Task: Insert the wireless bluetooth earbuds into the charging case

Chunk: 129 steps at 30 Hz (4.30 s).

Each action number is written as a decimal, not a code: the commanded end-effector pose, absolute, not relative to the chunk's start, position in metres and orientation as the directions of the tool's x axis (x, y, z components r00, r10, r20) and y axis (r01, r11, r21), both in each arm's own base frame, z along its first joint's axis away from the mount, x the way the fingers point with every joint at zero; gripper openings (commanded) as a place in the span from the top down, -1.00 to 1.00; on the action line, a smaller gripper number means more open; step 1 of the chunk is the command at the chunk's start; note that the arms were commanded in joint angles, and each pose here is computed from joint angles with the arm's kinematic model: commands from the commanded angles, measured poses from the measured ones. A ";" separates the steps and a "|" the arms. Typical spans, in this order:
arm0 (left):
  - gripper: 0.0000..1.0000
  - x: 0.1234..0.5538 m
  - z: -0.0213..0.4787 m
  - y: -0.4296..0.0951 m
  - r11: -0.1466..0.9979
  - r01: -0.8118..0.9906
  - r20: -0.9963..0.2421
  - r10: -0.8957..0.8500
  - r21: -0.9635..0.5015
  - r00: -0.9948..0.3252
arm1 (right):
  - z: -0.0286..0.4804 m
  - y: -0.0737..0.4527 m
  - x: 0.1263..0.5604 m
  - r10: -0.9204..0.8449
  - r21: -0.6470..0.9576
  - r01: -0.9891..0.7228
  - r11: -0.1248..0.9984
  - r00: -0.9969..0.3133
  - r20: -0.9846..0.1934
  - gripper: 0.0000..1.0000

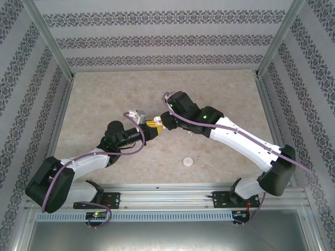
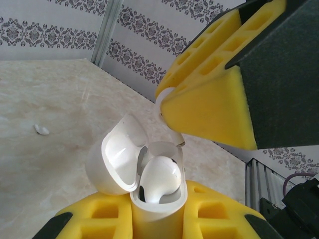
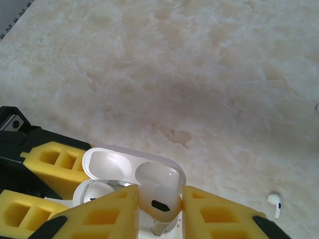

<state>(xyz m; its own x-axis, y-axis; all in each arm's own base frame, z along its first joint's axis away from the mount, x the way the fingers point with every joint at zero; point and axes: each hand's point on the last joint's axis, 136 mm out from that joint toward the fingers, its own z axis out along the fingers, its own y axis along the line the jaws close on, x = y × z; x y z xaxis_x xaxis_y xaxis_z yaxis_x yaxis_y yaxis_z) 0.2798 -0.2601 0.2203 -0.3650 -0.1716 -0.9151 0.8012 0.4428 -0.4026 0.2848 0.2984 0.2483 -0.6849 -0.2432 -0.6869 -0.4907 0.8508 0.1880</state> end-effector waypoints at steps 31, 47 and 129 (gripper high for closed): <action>1.00 0.278 0.263 -0.261 0.388 0.844 -0.924 -0.245 -0.370 -0.293 | 0.235 0.298 0.286 -0.349 0.076 -0.539 0.839 -0.640 -0.684 0.50; 1.00 0.281 0.262 -0.259 0.400 0.836 -0.921 -0.259 -0.376 -0.291 | 0.226 0.304 0.269 -0.384 0.086 -0.573 0.815 -0.646 -0.660 0.45; 1.00 0.236 0.276 -0.261 0.288 0.922 -0.964 -0.135 -0.259 -0.228 | 0.280 0.318 0.247 -0.108 0.767 -0.384 0.513 -0.916 -0.387 0.15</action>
<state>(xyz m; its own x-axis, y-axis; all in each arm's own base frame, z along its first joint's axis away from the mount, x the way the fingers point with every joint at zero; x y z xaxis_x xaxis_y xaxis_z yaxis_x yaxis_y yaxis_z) 0.2342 -0.2648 0.2594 -0.2900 -0.1089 -0.9508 0.9101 0.2758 -0.3092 0.2572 0.3159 0.2876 -0.9014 -0.0630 -0.4284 -0.3951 0.5245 0.7542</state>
